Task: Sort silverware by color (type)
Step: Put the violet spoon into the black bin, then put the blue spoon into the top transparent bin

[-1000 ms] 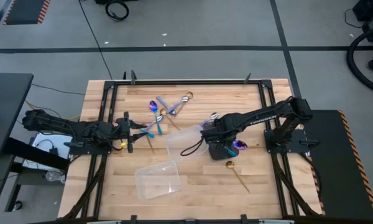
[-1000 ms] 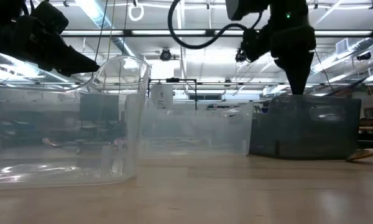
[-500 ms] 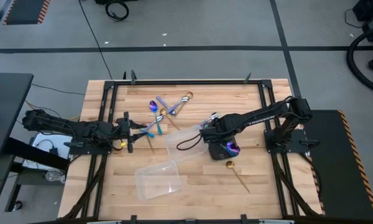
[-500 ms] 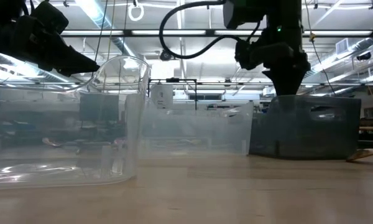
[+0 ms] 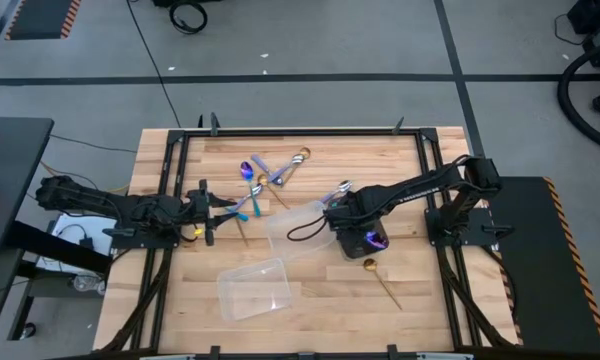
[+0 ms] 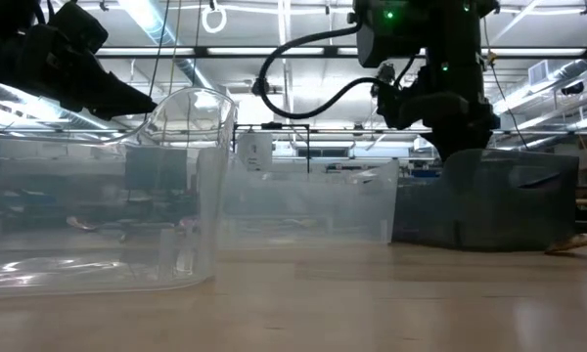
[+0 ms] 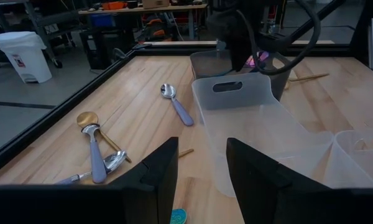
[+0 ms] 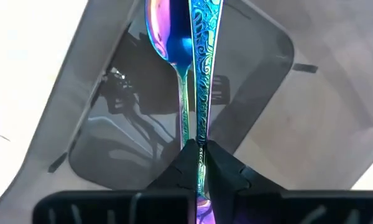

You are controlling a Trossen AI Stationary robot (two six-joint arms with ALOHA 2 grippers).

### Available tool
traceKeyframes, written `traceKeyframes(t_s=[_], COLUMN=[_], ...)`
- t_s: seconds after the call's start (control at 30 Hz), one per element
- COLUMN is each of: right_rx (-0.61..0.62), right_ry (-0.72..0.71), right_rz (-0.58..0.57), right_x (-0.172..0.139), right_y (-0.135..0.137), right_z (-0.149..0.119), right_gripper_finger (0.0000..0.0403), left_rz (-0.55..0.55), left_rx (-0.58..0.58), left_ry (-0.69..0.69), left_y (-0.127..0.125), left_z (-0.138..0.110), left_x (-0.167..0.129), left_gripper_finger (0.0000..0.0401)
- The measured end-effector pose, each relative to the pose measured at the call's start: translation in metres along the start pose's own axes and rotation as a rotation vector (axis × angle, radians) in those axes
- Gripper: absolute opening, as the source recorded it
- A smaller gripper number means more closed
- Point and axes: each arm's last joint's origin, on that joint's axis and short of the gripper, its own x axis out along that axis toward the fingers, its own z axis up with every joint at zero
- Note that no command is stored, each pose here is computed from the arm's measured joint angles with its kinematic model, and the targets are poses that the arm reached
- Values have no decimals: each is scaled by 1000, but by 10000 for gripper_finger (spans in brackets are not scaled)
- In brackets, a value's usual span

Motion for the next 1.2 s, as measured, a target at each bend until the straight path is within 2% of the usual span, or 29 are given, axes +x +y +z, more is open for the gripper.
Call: traceKeyframes(t_s=[0.33,0.57,0.7,0.9,0.97,1.1,1.2], right_rx=[-16,-62,-191,-246,-289,-453,-494], right_ry=[23,16,-77,-225,-278,-387,-473], right_rz=[39,60,62,26,39,70,112], right_x=[0,-22,-40,-59,-62,-66,-69], right_y=[-1,-3,-2,-2,-1,4,6], right_z=[2,13,26,41,48,59,69], right_gripper_finger=[95,108,107,107,108,107,107], left_rz=[0,0,0,0,0,0,0], left_rx=[0,0,0,-1,-1,0,-1], left_ry=[0,-1,0,-1,-1,0,-1], left_y=[0,0,0,0,0,0,0], left_z=[0,0,0,0,0,0,0], left_x=[0,0,0,0,0,0,0], left_gripper_finger=[144,144,144,144,144,144,144])
